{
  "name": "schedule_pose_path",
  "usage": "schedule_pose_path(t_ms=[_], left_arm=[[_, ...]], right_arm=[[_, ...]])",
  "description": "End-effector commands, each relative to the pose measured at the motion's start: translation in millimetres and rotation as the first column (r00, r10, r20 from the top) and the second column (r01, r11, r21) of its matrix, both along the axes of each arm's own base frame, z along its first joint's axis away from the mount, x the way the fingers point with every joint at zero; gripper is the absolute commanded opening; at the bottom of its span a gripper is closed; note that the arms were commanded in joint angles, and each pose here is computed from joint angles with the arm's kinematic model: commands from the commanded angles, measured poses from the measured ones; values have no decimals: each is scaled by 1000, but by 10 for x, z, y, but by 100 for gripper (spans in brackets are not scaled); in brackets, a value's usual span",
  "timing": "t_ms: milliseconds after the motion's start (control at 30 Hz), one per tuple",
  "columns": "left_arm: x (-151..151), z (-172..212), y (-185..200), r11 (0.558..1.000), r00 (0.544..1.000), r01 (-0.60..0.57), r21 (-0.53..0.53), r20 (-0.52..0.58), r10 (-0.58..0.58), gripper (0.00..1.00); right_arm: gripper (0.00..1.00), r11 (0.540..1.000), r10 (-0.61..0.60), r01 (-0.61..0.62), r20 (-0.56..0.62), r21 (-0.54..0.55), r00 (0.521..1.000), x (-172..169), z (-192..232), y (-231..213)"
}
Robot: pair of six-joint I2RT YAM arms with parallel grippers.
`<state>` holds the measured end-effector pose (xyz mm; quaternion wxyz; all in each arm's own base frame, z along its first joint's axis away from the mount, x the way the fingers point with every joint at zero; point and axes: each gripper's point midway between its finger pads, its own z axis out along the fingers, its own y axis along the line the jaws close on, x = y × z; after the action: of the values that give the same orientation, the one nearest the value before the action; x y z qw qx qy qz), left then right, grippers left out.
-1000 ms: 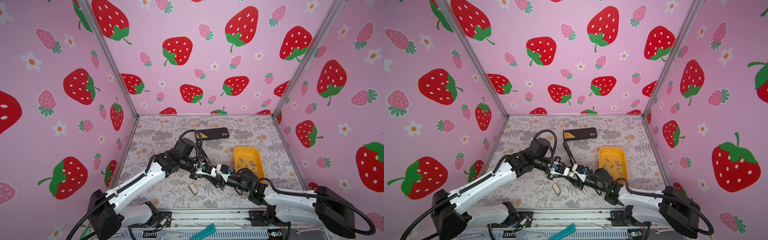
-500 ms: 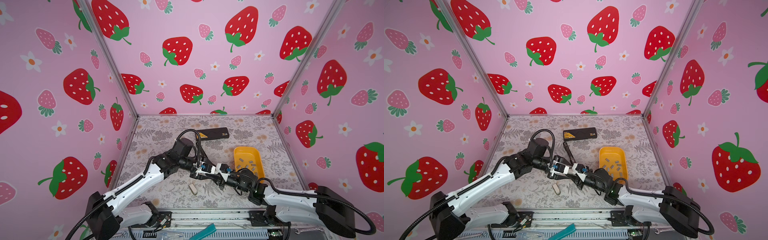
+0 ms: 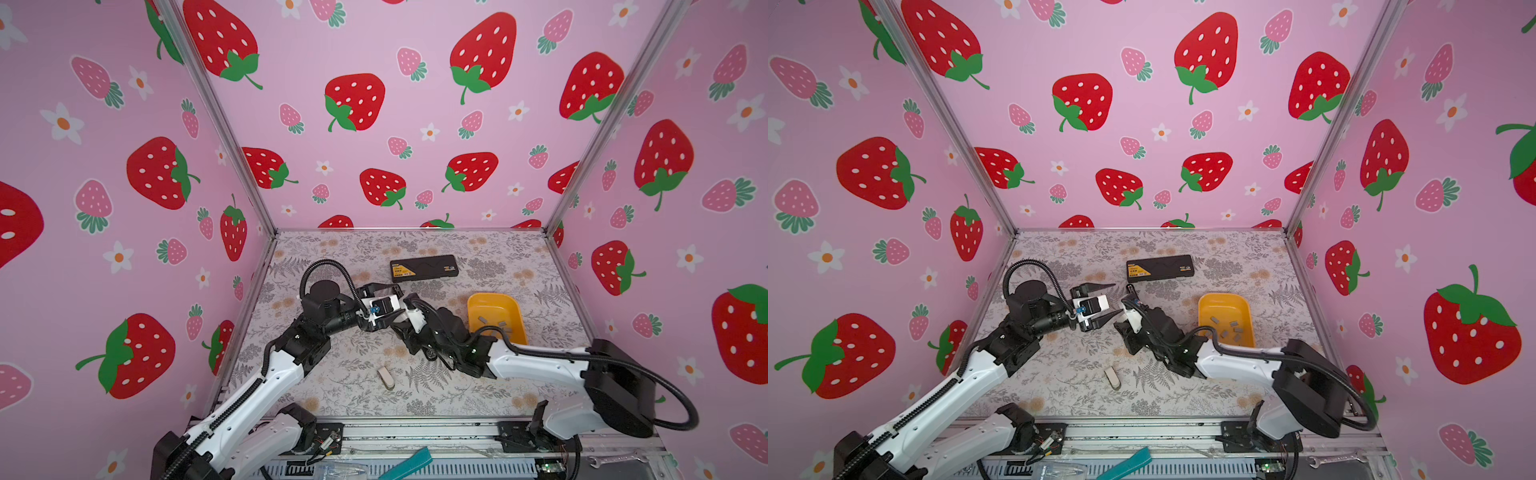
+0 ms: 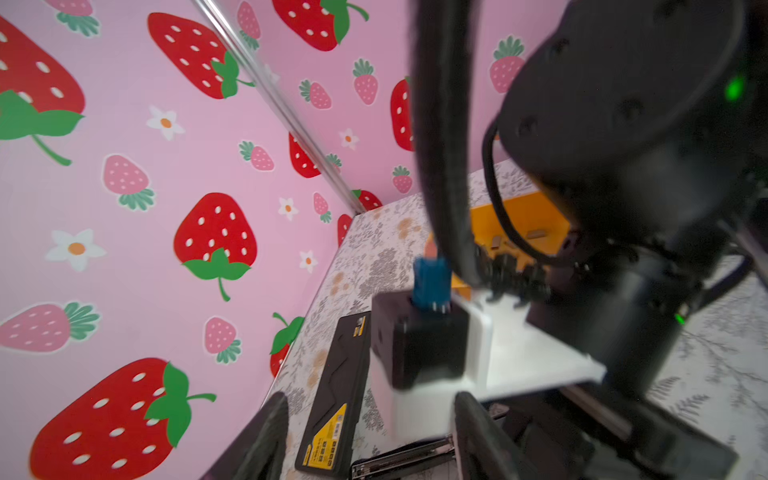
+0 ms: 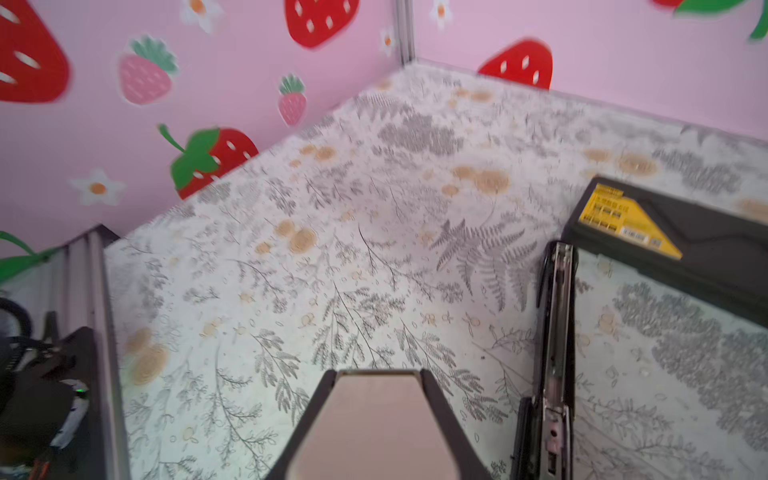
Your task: Load the staples into the stapler
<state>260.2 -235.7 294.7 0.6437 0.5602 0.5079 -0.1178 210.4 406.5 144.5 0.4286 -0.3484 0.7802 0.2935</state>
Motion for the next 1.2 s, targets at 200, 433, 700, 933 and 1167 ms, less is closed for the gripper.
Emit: schedule_pose_path(t_ms=[200, 433, 700, 933, 1167], left_arm=[[281, 257, 227, 985, 985, -160, -67, 62, 164, 63], [277, 264, 245, 984, 983, -163, -66, 68, 168, 63], [412, 224, 388, 969, 968, -235, -72, 67, 240, 63], [504, 172, 474, 962, 962, -264, -63, 54, 268, 63], [296, 67, 347, 993, 990, -118, 15, 80, 116, 66]], right_arm=[[0, 896, -168, 80, -168, -437, 971, 100, -1177, -193], [9, 872, -211, 114, -156, -476, 965, 126, -1234, -292], [10, 865, -248, 149, -149, -480, 957, 136, -1196, -408], [16, 885, -240, 142, -175, -443, 955, 77, -1147, -419], [28, 885, -224, 106, -216, -453, 950, 35, -1274, -361]])
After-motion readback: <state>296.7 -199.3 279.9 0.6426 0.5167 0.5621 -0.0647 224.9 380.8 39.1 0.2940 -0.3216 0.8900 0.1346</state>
